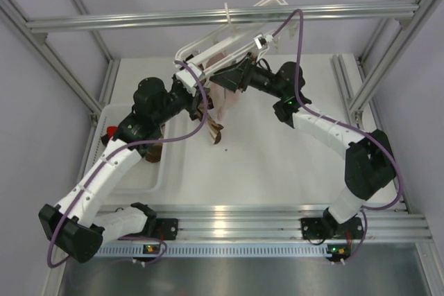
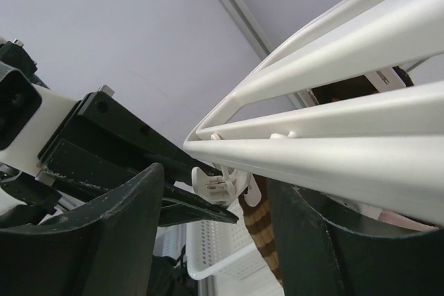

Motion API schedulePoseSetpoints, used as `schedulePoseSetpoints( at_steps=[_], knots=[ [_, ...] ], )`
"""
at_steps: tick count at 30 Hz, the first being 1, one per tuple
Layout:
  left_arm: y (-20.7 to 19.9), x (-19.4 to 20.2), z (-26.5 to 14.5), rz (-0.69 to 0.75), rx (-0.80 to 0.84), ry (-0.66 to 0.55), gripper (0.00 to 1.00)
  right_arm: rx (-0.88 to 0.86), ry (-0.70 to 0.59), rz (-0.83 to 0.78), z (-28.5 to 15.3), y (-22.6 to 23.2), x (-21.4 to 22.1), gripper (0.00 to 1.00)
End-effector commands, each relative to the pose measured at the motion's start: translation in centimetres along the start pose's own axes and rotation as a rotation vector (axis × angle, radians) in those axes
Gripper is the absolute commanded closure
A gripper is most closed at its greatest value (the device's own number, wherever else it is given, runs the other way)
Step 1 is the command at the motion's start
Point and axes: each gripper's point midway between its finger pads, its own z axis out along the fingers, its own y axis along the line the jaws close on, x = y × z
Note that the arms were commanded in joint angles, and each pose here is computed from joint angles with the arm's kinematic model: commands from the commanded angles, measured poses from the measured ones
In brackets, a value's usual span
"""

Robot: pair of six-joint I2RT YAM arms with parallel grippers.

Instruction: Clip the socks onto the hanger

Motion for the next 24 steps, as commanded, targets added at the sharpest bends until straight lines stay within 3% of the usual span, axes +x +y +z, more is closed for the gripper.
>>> schedulePoseSetpoints(
  at_steps=[1,9,19,22,23,24],
  knots=[
    [-0.1,-3.7,-0.8,-0.026,0.024,-0.099,1.0,-0.107,-0.047,-0.057,-0.2,3.9,-2.4,0.41],
    [-0.7,-4.0,-0.6,-0.041,0.057,-0.112,1.0,-0.109,-0.023,-0.033,-0.3,3.9,-1.4,0.4],
    [-0.8,-4.1,-0.7,-0.043,0.063,-0.116,1.0,-0.103,-0.016,-0.026,-0.2,3.7,-1.4,0.75],
    [-0.6,-4.3,-0.8,-0.055,0.052,-0.121,0.86,-0.098,-0.006,-0.021,-0.1,3.6,-1.4,0.88],
    [-0.6,-4.3,-0.8,-0.059,0.046,-0.121,0.73,-0.096,-0.002,-0.019,0.0,3.5,-1.3,0.9],
    [-0.6,-4.4,-0.9,-0.059,0.045,-0.123,0.66,-0.094,-0.002,-0.023,-0.1,3.5,-1.3,0.96]
  ],
)
